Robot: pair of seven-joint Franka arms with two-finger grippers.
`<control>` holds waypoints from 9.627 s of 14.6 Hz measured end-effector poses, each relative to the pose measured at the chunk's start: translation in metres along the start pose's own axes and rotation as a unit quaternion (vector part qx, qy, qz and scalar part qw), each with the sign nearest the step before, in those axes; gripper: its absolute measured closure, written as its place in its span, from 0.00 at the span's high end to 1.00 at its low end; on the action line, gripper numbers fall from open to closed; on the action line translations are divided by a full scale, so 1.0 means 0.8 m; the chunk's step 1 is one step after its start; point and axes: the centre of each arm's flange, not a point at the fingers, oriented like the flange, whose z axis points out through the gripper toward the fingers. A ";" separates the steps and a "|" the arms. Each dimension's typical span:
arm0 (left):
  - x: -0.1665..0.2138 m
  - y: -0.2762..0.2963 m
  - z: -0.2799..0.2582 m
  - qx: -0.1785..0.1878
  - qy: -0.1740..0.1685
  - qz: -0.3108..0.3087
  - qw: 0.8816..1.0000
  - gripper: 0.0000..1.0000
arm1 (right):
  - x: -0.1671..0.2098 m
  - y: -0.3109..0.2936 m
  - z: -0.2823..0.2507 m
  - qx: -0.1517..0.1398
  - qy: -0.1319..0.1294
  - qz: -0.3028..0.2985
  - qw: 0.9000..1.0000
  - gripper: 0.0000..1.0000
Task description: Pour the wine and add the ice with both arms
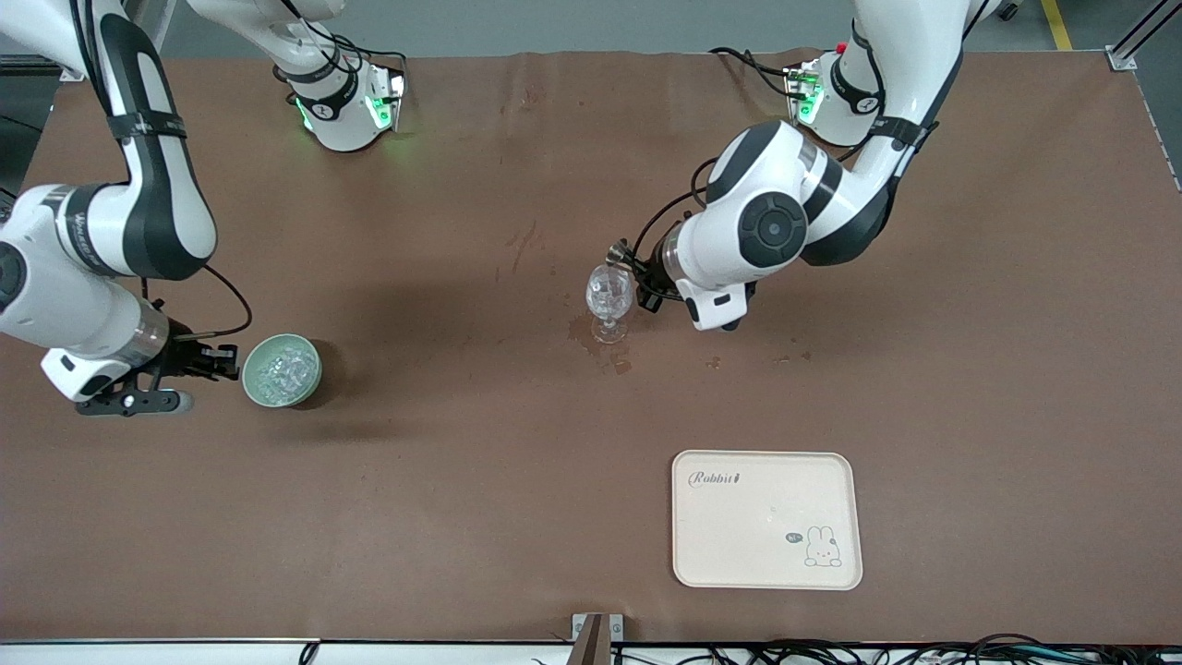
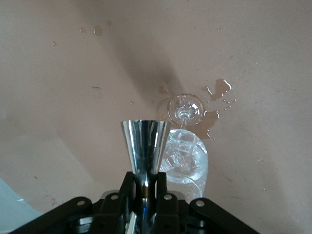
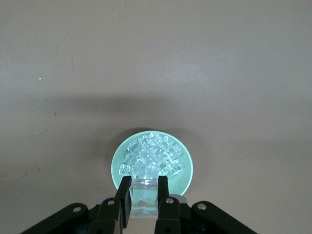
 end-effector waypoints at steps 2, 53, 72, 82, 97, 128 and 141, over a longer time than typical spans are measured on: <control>0.005 0.002 -0.002 -0.003 0.004 -0.004 1.000 0.22 | -0.003 0.009 -0.022 -0.001 0.014 0.006 1.000 0.25; 0.033 0.061 -0.062 -0.125 0.193 -0.044 0.972 0.22 | -0.092 -0.037 -0.327 0.010 -0.016 0.113 0.993 0.25; 0.551 0.111 0.061 -0.231 -0.373 -0.263 0.859 0.22 | -0.099 -0.615 -0.118 0.057 -0.053 0.310 0.948 0.25; 0.584 0.114 0.098 -0.234 -0.416 -0.286 0.831 0.24 | -0.118 -0.682 -0.023 0.050 -0.080 0.315 0.944 0.25; 0.625 0.085 0.045 -0.215 -0.347 -0.195 0.891 1.00 | -0.120 -0.693 -0.001 0.051 -0.086 0.312 0.945 0.25; 0.237 -0.197 -0.434 0.050 0.234 0.594 0.768 1.00 | -0.036 -0.238 -0.319 -0.040 0.055 0.262 0.963 1.00; 0.219 -0.239 -0.391 0.046 0.204 0.564 0.799 1.00 | -0.068 -0.007 -0.340 -0.019 0.025 0.086 0.996 1.00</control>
